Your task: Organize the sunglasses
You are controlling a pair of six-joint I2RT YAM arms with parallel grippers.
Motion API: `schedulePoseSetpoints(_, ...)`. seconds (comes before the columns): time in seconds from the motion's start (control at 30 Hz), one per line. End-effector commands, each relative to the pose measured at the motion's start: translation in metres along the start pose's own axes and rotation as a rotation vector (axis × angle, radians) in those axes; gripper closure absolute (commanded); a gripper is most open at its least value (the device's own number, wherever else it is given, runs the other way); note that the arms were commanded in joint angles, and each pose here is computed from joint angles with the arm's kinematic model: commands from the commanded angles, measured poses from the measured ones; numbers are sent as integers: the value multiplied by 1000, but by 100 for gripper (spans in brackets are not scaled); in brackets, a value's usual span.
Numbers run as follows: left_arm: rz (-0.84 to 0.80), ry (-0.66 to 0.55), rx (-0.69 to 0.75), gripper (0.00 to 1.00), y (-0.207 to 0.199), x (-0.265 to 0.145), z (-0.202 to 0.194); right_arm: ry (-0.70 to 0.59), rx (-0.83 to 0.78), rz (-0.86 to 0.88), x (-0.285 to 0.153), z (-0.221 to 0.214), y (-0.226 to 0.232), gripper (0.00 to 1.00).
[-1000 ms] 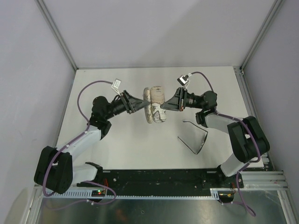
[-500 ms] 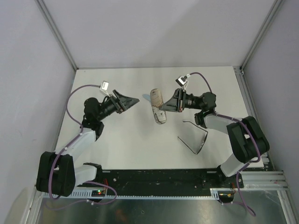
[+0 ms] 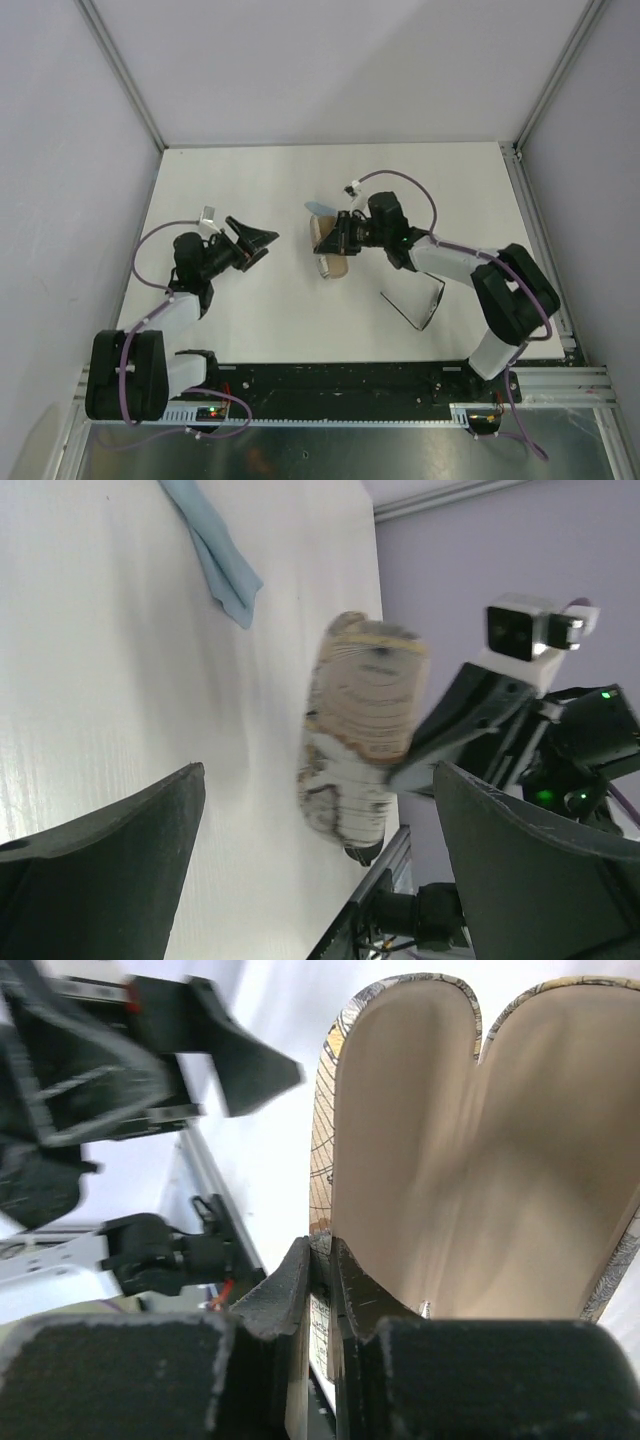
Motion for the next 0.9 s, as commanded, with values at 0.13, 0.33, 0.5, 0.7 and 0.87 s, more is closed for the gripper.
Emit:
schedulePoseSetpoints(0.13, 32, -110, 82, 3, -6, -14, 6, 47, -1, -175, 54, -22, -28, 100)
schedulePoseSetpoints(0.33, 132, -185, 136, 3, -4, -24, 11, -7, 37, -122, 95, -12, -23, 100)
schedulePoseSetpoints(0.5, 187, -216, 180, 2, -8, -32, 17, -47, 67, -95, 119, 1, -20, 93)
schedulePoseSetpoints(0.7, 208, -224, 190, 1, -6, -33, 18, -72, 82, -81, 133, 15, -19, 59)
schedulePoseSetpoints(0.87, 214, -226, 193, 1, -8, -34, 19, -94, -3, -123, 118, 39, -14, 48)
Point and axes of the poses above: each gripper's point midway between its finger pads, its own x axis out along the fingers, its own y axis along the line the jaws close on, z = x × y, the point moved 6 cm from there along -x, back along the fingers, and after that the axes turned 2 degrees about -x, right-handed, at the moved point
